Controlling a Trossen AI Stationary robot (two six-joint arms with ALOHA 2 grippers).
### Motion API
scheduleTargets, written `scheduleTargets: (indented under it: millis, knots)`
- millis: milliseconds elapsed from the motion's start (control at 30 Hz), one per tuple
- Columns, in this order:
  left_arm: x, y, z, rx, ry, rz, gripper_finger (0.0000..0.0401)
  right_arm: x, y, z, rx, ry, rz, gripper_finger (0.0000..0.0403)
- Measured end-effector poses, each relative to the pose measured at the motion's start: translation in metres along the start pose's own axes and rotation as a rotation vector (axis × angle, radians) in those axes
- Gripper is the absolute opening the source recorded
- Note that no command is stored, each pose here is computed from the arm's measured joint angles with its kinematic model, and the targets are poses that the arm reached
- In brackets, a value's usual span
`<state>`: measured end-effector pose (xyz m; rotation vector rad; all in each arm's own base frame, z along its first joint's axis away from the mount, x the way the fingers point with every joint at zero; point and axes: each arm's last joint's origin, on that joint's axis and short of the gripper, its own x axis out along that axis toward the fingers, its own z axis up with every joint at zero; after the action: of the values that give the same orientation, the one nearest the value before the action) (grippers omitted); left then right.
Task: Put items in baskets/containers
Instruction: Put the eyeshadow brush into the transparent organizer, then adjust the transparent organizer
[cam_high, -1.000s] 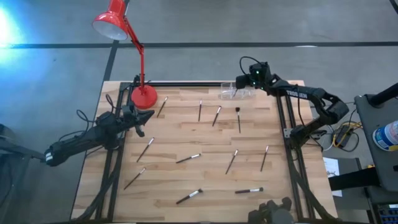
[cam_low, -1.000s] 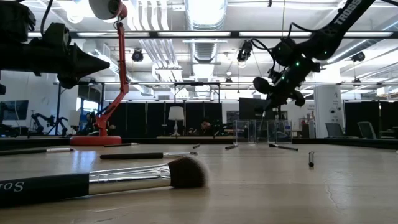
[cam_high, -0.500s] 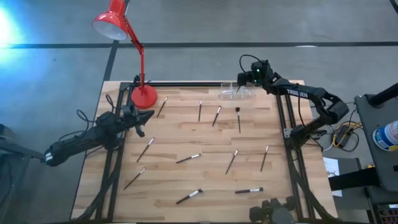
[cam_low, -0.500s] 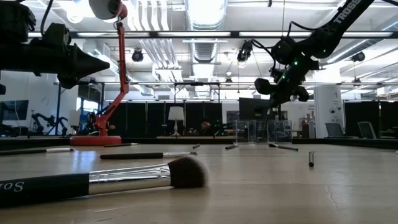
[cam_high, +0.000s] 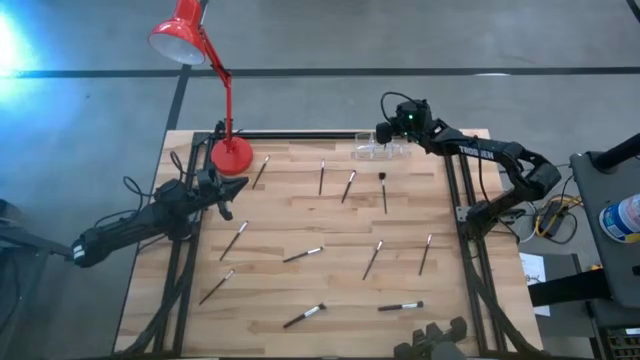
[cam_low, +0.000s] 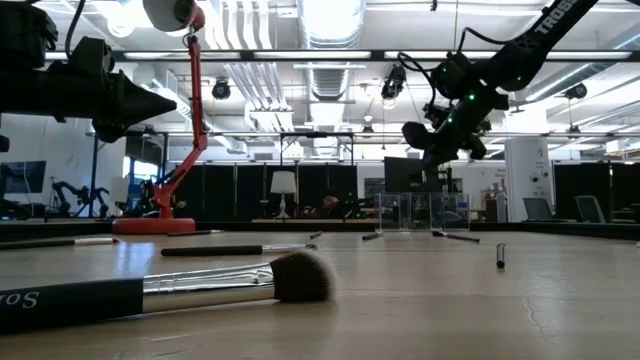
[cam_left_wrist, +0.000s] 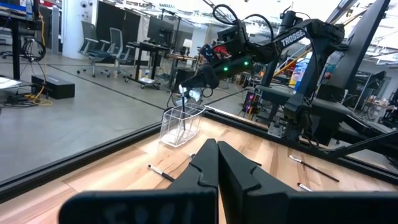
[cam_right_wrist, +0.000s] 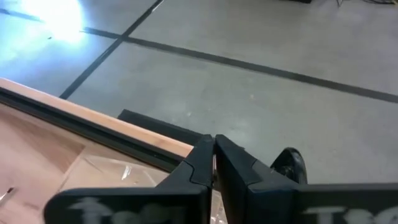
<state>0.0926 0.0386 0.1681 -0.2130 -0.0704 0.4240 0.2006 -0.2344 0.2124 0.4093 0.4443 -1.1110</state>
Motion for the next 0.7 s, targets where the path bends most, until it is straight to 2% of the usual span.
scheduleTargets:
  millis: [267,400,500,600,700]
  knots:
    - [0.0,0.0,0.0,0.0,0.0,0.0,0.0,-0.011,0.0,0.007,-0.018,0.023,-0.004,0.0075]
    - [0.0,0.0,0.0,0.0,0.002,0.001,0.0,-0.02,0.007,0.016,-0.094,0.028,0.022,0.0097]
    - [0.0,0.0,0.0,0.001,0.002,0.001,0.0,-0.028,0.019,0.016,-0.178,0.057,0.117,0.0088]
    - [0.0,0.0,0.0,0.011,0.001,0.001,0.0,-0.035,0.036,0.01,-0.264,0.1,0.273,0.0058]
    - [0.0,0.0,0.0,0.015,0.0,0.006,0.0,-0.038,0.053,-0.003,-0.344,0.16,0.362,0.0022]
